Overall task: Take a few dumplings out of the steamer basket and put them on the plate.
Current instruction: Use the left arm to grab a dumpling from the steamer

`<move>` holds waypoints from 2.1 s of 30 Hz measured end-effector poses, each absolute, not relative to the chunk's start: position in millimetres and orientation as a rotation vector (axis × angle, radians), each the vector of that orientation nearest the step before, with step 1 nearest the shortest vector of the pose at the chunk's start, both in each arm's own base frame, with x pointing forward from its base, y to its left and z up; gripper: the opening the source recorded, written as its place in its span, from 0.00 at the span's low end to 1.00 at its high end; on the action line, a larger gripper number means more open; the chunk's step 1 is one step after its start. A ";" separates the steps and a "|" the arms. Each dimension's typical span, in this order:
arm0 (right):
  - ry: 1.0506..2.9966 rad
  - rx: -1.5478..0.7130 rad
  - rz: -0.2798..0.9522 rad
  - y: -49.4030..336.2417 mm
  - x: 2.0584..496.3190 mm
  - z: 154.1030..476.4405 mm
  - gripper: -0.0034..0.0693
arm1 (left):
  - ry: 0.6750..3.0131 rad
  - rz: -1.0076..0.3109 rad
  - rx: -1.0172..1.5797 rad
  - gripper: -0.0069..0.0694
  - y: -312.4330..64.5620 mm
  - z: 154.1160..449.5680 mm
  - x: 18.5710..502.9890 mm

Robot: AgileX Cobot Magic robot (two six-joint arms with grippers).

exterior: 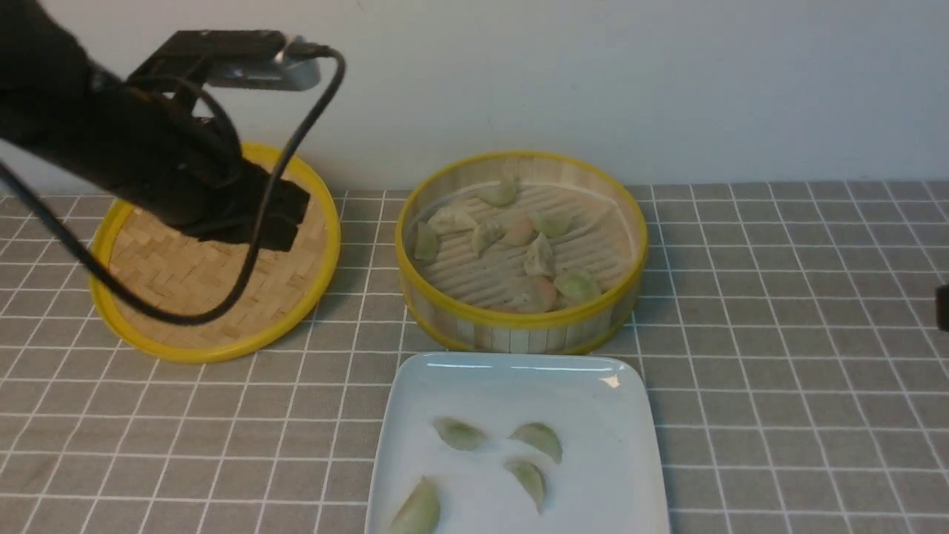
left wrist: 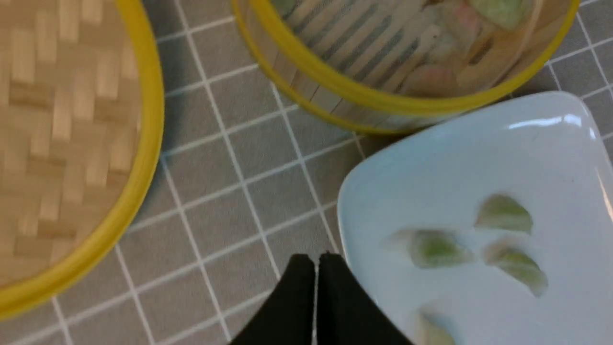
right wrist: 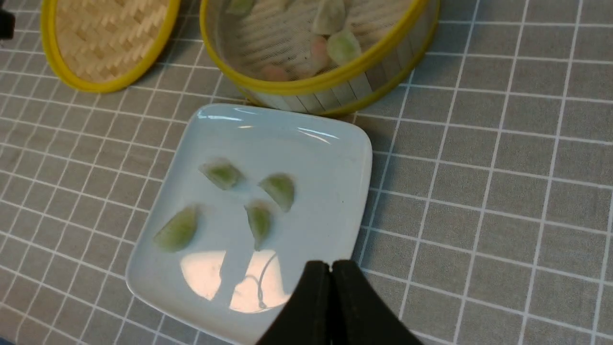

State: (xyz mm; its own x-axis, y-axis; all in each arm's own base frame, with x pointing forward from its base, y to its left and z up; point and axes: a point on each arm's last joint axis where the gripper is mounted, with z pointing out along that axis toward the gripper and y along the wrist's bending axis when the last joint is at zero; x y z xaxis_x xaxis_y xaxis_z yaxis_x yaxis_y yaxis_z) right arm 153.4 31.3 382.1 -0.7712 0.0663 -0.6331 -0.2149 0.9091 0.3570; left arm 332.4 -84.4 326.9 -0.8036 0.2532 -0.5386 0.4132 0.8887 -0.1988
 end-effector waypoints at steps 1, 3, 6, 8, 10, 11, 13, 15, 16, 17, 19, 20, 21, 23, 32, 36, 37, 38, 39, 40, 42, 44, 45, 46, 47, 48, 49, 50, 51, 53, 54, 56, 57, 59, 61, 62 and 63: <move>2.413 -0.106 0.548 31.0 157.7 380.1 0.03 | 2.551 -0.421 0.508 0.08 -91.0 326.2 345.7; 2.437 -0.104 0.548 30.5 162.0 376.8 0.03 | 2.589 -0.415 0.564 0.08 -101.0 319.3 365.3; 2.442 -0.104 0.548 30.4 162.8 376.0 0.03 | 2.602 -0.395 0.642 0.08 -114.4 317.1 393.0; 2.442 -0.101 0.550 30.5 162.4 376.7 0.03 | 2.622 -0.371 0.737 0.08 -133.5 303.7 425.0; 2.442 -0.095 0.552 30.5 162.4 377.0 0.03 | 2.594 -0.355 0.767 0.08 -145.6 298.2 443.7; 2.441 -0.091 0.553 30.5 162.0 377.2 0.03 | 2.554 -0.343 0.784 0.08 -154.5 297.7 456.3; 2.442 -0.076 0.559 30.5 161.9 377.6 0.03 | 2.536 -0.325 0.805 0.08 -164.8 286.2 469.5; 2.443 -0.047 0.569 30.6 161.0 378.1 0.03 | 2.498 -0.295 0.839 0.09 -176.6 275.6 483.4; 2.444 -0.033 0.574 30.6 160.8 378.2 0.03 | 2.478 -0.281 0.862 0.10 -181.5 271.0 488.3; 2.443 -0.019 0.579 30.6 160.3 378.6 0.03 | 2.460 -0.271 0.878 0.11 -185.8 267.2 492.3; 2.445 0.003 0.587 30.6 160.0 378.7 0.03 | 2.431 -0.248 0.901 0.15 -191.3 260.2 499.0; 2.445 0.013 0.590 30.6 160.0 379.0 0.03 | 2.422 -0.241 0.909 0.18 -192.5 256.7 501.7; 2.446 0.018 0.592 30.6 160.0 379.0 0.03 | 2.419 -0.238 0.917 0.20 -193.6 253.7 503.1; 2.447 0.033 0.597 30.6 160.0 379.0 0.03 | 2.416 -0.231 0.940 0.27 -194.4 246.6 505.6; 2.448 0.042 0.601 30.7 159.9 379.2 0.03 | 2.429 -0.184 1.024 0.61 -196.2 205.1 516.6; 2.448 0.043 0.602 30.7 159.9 379.2 0.03 | 2.399 -0.172 1.028 0.66 -197.6 195.2 521.8; 2.448 0.043 0.602 30.7 159.9 379.2 0.03 | 2.389 -0.168 1.031 0.66 -198.1 192.4 523.3; 2.448 0.043 0.603 30.8 159.9 379.3 0.03 | 2.388 -0.167 1.032 0.66 -198.2 190.1 524.0; 2.446 0.044 0.610 31.2 159.9 379.5 0.03 | 2.389 -0.165 1.037 0.66 -198.5 186.2 524.8; 2.446 0.044 0.611 31.2 159.9 379.5 0.03 | 2.391 -0.164 1.041 0.66 -198.6 182.8 525.4; 2.446 0.044 0.614 31.4 159.8 379.6 0.03 | 2.390 -0.163 1.041 0.66 -198.7 181.8 525.8; 2.446 0.044 0.616 31.5 159.8 379.6 0.03 | 2.387 -0.161 1.038 0.66 -199.0 178.1 527.1; 2.445 0.043 0.618 31.7 159.8 379.7 0.03 | 2.387 -0.161 1.036 0.65 -199.2 176.0 527.7; 2.444 0.041 0.619 31.8 159.8 379.8 0.03 | 2.401 -0.164 1.041 0.61 -199.1 172.5 527.2; 2.444 0.041 0.619 31.8 159.8 379.8 0.03 | 2.402 -0.165 1.044 0.59 -199.8 171.5 527.0; 2.444 0.039 0.618 31.8 159.8 379.8 0.03 | 2.416 -0.169 1.051 0.51 -201.4 166.9 526.1; 2.444 0.038 0.618 31.8 159.8 379.8 0.03 | 2.417 -0.171 1.053 0.48 -202.2 166.9 525.7; 2.444 0.038 0.618 31.8 159.8 379.8 0.03 | 2.422 -0.173 1.060 0.43 -203.1 166.8 524.6; 2.444 0.035 0.617 31.8 159.8 379.8 0.03 | 2.428 -0.171 1.065 0.37 -203.3 166.5 523.9; 2.441 0.017 0.612 31.8 159.8 379.8 0.03 | 2.432 -0.160 1.081 0.32 -205.6 165.9 522.2; 2.441 0.012 0.609 31.8 159.8 379.8 0.03 | 2.430 -0.150 1.087 0.33 -206.7 166.7 521.7; 2.440 0.007 0.608 31.8 159.8 379.8 0.03 | 2.432 -0.124 1.103 0.34 -209.7 170.9 518.8; 2.440 0.007 0.608 31.8 159.8 379.8 0.03 | 2.442 -0.120 1.105 0.34 -211.1 175.1 516.1; 2.440 0.004 0.607 31.8 159.8 379.8 0.03 | 2.460 -0.115 1.110 0.34 -213.7 187.3 509.7; 2.439 0.003 0.609 32.0 159.8 379.9 0.03 | 2.449 -0.113 1.097 0.34 -214.5 201.9 506.3; 2.438 -0.003 0.608 32.1 159.8 379.9 0.03 | 2.430 -0.116 1.081 0.34 -215.4 217.2 502.8; 2.437 -0.011 0.605 32.1 159.8 379.9 0.03 | 2.388 -0.125 1.047 0.34 -214.0 247.2 496.6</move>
